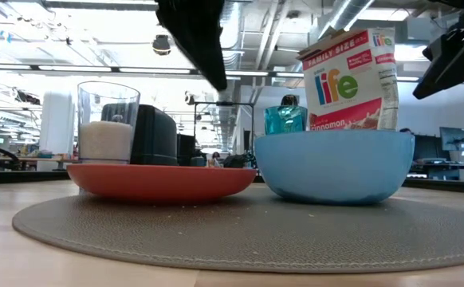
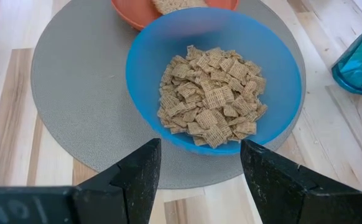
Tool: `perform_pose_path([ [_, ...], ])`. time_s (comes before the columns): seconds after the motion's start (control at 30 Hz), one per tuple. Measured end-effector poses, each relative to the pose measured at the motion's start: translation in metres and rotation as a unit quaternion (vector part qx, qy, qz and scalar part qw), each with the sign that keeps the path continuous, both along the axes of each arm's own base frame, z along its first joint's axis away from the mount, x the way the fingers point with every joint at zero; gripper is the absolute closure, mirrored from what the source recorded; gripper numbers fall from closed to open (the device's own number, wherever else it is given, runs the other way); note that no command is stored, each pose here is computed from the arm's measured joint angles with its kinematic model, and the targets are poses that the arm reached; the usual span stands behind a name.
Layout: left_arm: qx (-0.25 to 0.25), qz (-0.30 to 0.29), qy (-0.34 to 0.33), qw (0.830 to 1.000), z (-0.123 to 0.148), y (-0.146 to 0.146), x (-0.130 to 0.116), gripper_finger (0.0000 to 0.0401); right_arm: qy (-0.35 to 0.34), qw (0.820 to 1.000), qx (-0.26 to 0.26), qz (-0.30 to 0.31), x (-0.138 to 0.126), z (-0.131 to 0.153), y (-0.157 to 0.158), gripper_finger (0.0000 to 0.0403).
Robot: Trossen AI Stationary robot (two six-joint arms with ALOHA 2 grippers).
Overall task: Arrange a breakfast setting
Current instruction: Move the spoon to the right of the placemat
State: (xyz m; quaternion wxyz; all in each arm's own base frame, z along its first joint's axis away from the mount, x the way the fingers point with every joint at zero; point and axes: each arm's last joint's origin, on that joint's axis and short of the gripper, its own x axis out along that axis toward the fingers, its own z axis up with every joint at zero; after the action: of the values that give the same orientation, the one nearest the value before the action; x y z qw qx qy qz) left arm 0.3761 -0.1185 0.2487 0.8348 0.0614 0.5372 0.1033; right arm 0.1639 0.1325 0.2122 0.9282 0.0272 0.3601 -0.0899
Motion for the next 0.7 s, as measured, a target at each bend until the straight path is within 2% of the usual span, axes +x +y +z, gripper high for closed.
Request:
perform_pose_path([
  [0.17, 0.06, -0.015, -0.046, 0.997, 0.017, -0.009, -0.008, 0.0198, -0.006, 1.0, -0.003, -0.004, 0.0, 0.0, 0.0, 0.0154],
  [0.43, 0.007, -0.09, -0.079, 0.993, 0.021, -0.008, 0.005, 0.0207, -0.02, 1.0, -0.015, -0.015, 0.001, 0.001, -0.001, 0.0154],
  [0.57, -0.021, -0.106, -0.1, 0.989, 0.006, 0.0, 0.005, 0.0207, -0.026, 0.999, -0.014, -0.018, 0.001, 0.002, 0.0, 0.0154],
  [0.7, -0.048, -0.102, -0.15, 0.982, -0.008, 0.011, -0.001, 0.0208, -0.038, 0.999, -0.019, -0.026, 0.002, 0.003, -0.001, 0.0154],
])
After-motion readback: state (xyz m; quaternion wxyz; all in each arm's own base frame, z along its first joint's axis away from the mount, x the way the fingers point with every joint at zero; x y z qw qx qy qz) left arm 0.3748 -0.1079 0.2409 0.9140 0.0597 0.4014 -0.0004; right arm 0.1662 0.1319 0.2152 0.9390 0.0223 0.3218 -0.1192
